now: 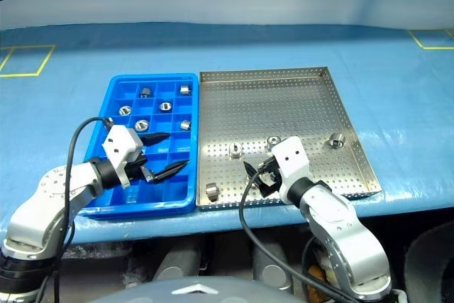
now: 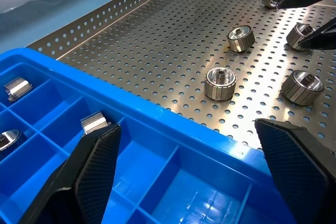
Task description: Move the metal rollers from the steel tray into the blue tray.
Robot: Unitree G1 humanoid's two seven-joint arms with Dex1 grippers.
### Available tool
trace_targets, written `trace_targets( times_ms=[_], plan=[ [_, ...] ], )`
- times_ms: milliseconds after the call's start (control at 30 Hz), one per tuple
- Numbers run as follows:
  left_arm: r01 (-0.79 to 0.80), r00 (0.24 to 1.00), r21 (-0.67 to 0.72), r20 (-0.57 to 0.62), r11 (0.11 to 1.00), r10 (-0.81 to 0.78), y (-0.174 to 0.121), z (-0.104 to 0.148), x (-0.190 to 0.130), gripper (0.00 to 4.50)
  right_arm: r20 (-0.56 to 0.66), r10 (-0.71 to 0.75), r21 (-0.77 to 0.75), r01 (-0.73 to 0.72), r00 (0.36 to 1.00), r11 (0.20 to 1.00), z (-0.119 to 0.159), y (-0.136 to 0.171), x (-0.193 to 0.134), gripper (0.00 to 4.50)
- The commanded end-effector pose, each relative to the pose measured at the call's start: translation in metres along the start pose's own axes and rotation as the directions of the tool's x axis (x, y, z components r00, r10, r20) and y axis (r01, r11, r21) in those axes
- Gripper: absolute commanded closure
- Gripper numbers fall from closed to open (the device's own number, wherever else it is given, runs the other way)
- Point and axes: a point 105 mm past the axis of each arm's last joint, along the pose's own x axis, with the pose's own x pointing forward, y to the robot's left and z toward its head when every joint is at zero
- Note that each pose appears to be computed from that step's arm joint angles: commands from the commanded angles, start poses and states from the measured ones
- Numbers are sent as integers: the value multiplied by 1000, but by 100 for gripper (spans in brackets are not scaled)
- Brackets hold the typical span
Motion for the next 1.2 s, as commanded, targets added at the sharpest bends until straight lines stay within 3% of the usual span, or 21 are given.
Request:
trace_targets(
  times_ms=[33, 333, 433, 567, 833, 1200],
  plan=[
    [7, 1000, 40, 22, 999, -8, -2, 12, -2, 4, 40, -8, -22, 9, 999, 1000, 10, 0, -4, 0],
    [-3, 999, 35, 33, 999, 2, -2, 13, -2, 4, 42, -26, -9, 26, 999, 1000, 10, -2, -3, 0],
    [-2, 996, 27, 92, 1000, -1, 3, 30, 4, 4, 50, -32, -3, 32, 998, 999, 12, -3, -3, 0],
    [140, 983, 99, 108, 985, -151, 3, 60, 22, 4, 54, -61, 35, 59, 997, 998, 15, -8, -5, 0],
    [477, 878, 216, -147, 852, -455, 2, 68, 84, 4, 23, -87, 84, 85, 996, 993, 13, -12, -10, 0],
    [637, 743, 234, -439, 734, -505, 3, 28, 134, 4, 25, -176, 122, 172, 984, 978, 8, -14, -22, 0]
  ],
)
